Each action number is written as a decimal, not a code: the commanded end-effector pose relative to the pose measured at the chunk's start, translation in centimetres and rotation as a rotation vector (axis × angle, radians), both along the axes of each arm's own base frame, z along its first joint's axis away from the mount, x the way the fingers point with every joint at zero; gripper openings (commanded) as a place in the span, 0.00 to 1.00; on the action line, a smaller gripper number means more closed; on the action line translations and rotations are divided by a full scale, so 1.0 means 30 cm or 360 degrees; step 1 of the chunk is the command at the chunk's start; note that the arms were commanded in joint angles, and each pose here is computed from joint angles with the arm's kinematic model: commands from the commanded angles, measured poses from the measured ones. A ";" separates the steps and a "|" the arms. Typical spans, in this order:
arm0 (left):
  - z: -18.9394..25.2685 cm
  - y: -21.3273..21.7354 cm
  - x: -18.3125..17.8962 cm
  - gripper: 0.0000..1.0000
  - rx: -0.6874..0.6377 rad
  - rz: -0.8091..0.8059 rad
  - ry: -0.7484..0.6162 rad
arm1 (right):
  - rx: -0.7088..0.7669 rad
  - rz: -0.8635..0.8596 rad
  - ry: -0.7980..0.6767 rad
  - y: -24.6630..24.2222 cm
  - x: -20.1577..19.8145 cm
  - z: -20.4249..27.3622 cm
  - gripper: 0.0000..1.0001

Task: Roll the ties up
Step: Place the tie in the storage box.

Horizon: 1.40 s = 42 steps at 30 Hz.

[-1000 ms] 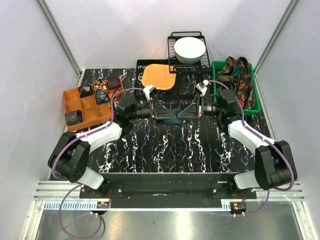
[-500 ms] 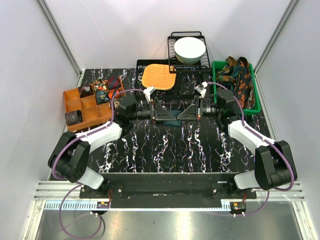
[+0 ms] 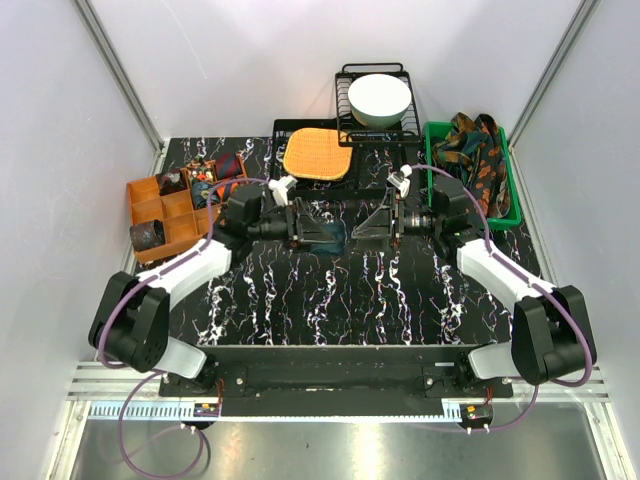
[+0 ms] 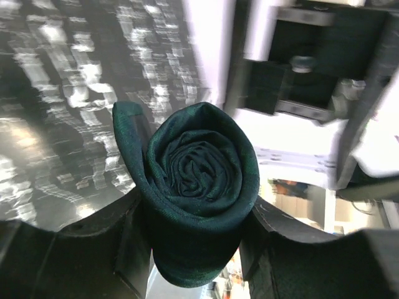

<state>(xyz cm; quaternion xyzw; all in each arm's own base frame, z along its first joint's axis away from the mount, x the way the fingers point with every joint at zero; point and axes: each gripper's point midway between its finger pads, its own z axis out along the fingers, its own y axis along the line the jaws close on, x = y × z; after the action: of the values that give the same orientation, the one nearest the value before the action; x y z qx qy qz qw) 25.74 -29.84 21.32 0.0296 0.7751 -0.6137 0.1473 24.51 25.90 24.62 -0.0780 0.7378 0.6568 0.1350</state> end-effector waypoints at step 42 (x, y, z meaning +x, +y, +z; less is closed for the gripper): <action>-0.279 1.243 0.414 0.00 0.1247 0.0615 0.0098 | -0.0084 0.0035 -0.0148 -0.019 0.007 0.008 1.00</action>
<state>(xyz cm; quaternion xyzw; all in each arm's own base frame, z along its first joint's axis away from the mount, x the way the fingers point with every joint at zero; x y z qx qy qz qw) 37.08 5.51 12.76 -0.0938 0.9413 -0.2581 0.1962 24.14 25.35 23.69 -0.1018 0.7560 0.6312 0.1402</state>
